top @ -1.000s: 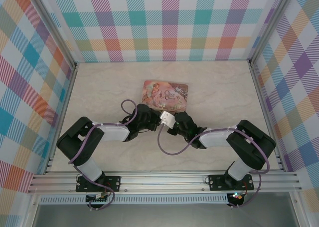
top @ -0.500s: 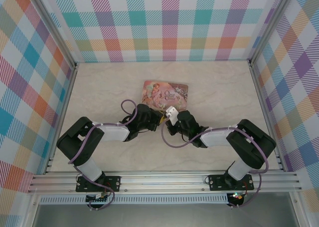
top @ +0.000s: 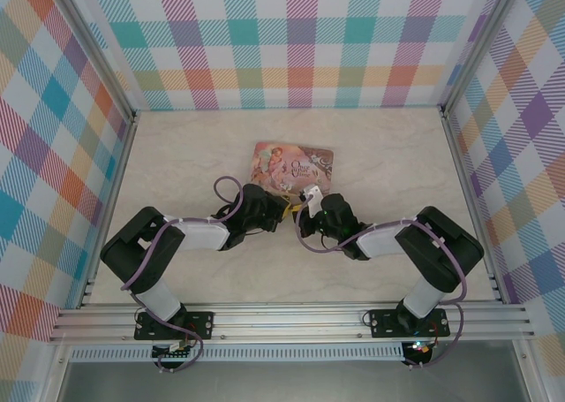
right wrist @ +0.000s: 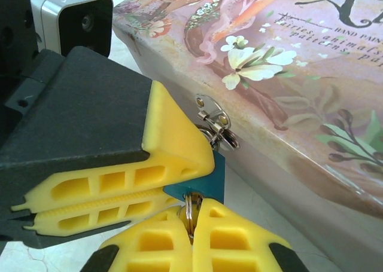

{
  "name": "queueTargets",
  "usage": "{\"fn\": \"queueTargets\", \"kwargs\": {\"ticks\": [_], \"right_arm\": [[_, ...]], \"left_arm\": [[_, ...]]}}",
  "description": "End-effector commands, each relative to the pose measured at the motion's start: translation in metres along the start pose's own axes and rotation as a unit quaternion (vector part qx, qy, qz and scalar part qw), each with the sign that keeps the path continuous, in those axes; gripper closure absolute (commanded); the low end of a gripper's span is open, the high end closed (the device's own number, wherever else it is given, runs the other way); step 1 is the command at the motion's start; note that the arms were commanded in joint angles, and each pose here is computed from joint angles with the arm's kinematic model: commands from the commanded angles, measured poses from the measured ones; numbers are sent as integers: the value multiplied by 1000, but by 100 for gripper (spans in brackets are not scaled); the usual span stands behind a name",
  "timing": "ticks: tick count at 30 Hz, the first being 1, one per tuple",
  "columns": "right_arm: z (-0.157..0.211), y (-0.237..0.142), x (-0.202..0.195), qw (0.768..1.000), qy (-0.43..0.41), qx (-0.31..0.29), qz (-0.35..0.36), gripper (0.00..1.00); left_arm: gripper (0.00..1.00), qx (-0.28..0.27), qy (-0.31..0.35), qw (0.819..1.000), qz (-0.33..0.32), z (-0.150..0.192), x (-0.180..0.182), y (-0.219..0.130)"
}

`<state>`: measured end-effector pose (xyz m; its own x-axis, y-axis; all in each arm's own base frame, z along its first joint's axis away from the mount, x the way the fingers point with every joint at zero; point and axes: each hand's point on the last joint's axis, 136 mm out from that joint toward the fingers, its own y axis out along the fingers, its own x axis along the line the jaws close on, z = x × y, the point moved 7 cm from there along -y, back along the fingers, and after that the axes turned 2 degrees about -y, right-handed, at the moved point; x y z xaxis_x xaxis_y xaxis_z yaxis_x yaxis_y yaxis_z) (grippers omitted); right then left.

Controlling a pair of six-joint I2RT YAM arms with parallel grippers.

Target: Unlock a padlock with a key

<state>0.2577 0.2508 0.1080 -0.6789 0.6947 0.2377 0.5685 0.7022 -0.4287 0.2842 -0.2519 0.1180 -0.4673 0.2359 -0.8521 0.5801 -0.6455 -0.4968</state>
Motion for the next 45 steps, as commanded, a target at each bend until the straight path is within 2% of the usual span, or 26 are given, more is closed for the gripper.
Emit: {"fn": "queueTargets", "kwargs": {"ticks": [1,5,10,25,27,34,45], "right_arm": [[-11,1,4,997,66,-32,-35,100],[-5,3,-1,998,54,-17,-13,100],[4,3,-8,999,24,7,21,100],[21,5,-12,999,17,28,24,100],[20,5,-10,999,13,26,19,100],[22,5,-3,999,-22,30,2,100],[28,4,8,997,-66,37,3,100]], "left_arm": [[100,15,8,1000,23,5,-9,2],[99,13,15,1000,23,4,-10,0],[79,6,20,1000,14,2,-7,-3],[48,-28,39,999,-19,-6,-2,-25],[48,-29,37,999,-17,-8,-3,-24],[59,-17,36,999,-7,-7,-13,-11],[69,-26,31,999,-22,-11,-5,1]]}}
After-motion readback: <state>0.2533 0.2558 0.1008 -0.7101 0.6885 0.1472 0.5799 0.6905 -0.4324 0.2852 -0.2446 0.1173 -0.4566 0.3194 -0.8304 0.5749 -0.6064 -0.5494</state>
